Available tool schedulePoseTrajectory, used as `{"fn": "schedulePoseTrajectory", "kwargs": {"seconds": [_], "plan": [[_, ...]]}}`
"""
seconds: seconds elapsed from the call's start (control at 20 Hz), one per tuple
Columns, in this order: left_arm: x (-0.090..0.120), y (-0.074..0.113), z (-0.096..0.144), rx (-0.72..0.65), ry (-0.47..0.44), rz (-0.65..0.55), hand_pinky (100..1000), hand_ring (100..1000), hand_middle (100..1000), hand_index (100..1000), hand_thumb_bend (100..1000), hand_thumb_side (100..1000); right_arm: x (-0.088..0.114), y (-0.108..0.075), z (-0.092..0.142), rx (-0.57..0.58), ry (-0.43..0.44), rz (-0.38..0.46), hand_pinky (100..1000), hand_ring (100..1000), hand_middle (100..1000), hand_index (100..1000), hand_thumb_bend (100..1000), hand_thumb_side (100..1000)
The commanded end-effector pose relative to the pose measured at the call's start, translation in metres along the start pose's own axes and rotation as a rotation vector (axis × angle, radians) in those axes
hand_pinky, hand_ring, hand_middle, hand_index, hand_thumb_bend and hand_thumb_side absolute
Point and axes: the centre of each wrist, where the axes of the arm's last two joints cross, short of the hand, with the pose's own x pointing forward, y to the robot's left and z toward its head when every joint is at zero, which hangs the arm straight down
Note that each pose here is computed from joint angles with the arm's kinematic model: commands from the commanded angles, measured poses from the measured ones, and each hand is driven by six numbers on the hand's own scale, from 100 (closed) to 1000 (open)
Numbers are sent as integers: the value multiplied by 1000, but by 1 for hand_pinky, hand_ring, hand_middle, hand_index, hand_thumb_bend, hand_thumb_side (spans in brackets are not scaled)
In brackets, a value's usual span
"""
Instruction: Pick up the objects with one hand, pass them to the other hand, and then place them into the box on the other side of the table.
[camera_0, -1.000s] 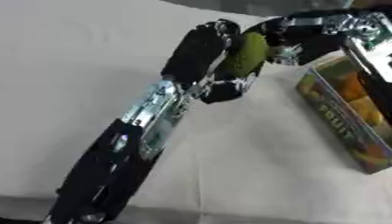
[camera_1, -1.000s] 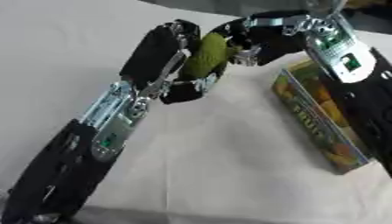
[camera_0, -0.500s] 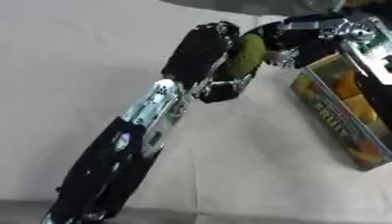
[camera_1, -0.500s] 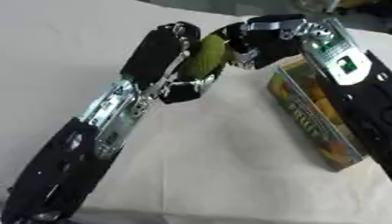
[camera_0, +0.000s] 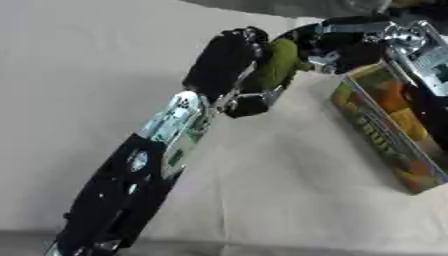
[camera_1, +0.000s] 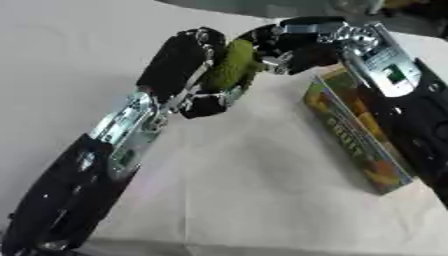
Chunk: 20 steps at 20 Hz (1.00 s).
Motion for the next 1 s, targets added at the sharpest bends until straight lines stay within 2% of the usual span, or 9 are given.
{"fn": "schedulePoseTrajectory", "kwargs": {"seconds": [0.05,0.3,0.45,0.55,0.65,0.7,1.0], "plan": [[5,6,-11,31,-11,1,494,479,402,309,100,275,16,-4,1,7,-27,22,886,769,851,897,100,407],[7,5,-13,41,-13,10,496,480,406,310,100,280,18,-5,1,8,-24,-6,858,736,736,803,100,473],[9,6,-15,51,-19,14,497,482,410,311,100,284,17,-6,2,2,-17,-17,821,670,582,677,100,528],[9,7,-15,55,-20,15,498,483,413,313,100,288,17,-7,4,-9,-10,-23,782,604,484,573,100,512],[9,7,-15,61,-16,18,498,484,416,318,100,296,15,-11,9,-30,0,-36,741,538,404,484,100,577],[9,7,-15,65,-15,20,499,486,417,323,100,300,15,-12,11,-38,1,-45,718,509,373,451,100,578],[9,8,-15,96,-6,33,500,490,428,352,100,296,14,-18,21,-77,16,-77,589,376,222,275,100,413]]}}
